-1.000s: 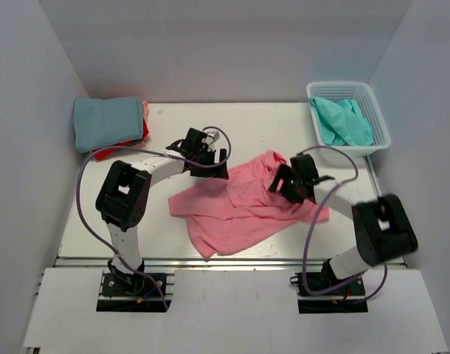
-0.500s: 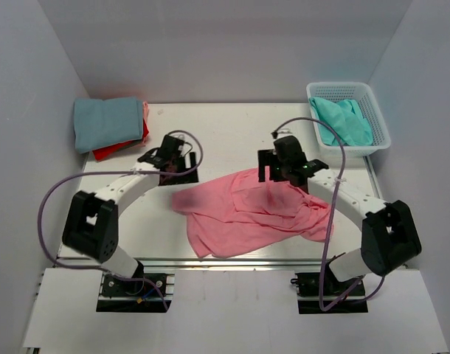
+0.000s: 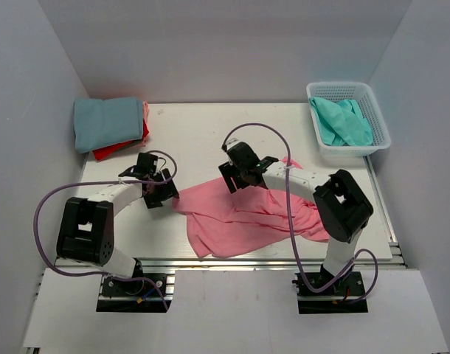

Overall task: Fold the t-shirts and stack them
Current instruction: Flatten out the tshirt, then grap the side of the flattened tshirt furthest away from the robot with both arms

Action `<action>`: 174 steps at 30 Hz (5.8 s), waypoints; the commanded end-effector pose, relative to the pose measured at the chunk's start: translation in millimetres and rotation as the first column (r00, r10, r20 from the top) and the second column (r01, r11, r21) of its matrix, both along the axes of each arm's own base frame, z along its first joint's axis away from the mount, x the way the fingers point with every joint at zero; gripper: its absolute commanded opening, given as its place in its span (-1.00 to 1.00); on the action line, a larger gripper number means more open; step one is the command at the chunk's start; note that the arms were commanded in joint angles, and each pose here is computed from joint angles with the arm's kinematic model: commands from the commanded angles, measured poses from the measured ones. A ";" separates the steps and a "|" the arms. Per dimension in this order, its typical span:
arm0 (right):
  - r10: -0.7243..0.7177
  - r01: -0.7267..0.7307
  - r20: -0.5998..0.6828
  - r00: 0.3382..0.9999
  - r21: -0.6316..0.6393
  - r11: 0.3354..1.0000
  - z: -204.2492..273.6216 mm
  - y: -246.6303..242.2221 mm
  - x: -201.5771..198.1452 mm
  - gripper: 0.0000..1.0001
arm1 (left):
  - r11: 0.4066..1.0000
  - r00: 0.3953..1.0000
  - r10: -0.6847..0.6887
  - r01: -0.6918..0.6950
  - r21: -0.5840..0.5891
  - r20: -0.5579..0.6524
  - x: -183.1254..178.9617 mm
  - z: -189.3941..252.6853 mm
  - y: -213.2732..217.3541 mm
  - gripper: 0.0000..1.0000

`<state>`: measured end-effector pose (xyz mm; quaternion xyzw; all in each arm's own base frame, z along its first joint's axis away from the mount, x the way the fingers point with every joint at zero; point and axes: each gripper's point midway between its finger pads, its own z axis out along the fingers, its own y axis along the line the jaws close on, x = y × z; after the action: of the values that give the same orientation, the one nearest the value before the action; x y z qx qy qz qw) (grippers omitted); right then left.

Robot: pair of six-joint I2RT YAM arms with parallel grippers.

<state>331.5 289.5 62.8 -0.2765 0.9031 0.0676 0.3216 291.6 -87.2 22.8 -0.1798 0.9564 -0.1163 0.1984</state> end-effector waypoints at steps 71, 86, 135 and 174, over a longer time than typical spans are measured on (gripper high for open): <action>-0.669 0.514 0.739 -0.076 0.604 0.609 518.8 -282.3 3.7 -1.00 | 0.922 0.150 0.013 -0.384 0.046 0.989 33.7 481.2 87.9 -1.00; -0.620 0.074 0.774 -0.130 0.631 0.773 652.3 -294.1 -115.0 -1.00 | 0.967 -0.161 -0.109 -0.247 0.067 0.981 -60.3 606.8 69.9 -1.00; -0.571 0.585 0.688 0.448 0.257 0.769 159.3 -199.5 283.7 -1.00 | 0.959 0.773 0.012 -0.188 0.211 0.634 284.2 126.0 45.3 -1.00; -0.700 0.690 0.018 0.714 0.148 0.708 64.6 -201.8 33.9 -1.00 | 0.954 0.850 -0.113 -0.051 0.294 0.514 206.6 106.7 70.5 -1.00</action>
<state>395.8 81.3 130.5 0.0755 0.9122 -0.0381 0.4009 515.7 -26.1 130.8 -0.0944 0.8659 -0.0410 0.4895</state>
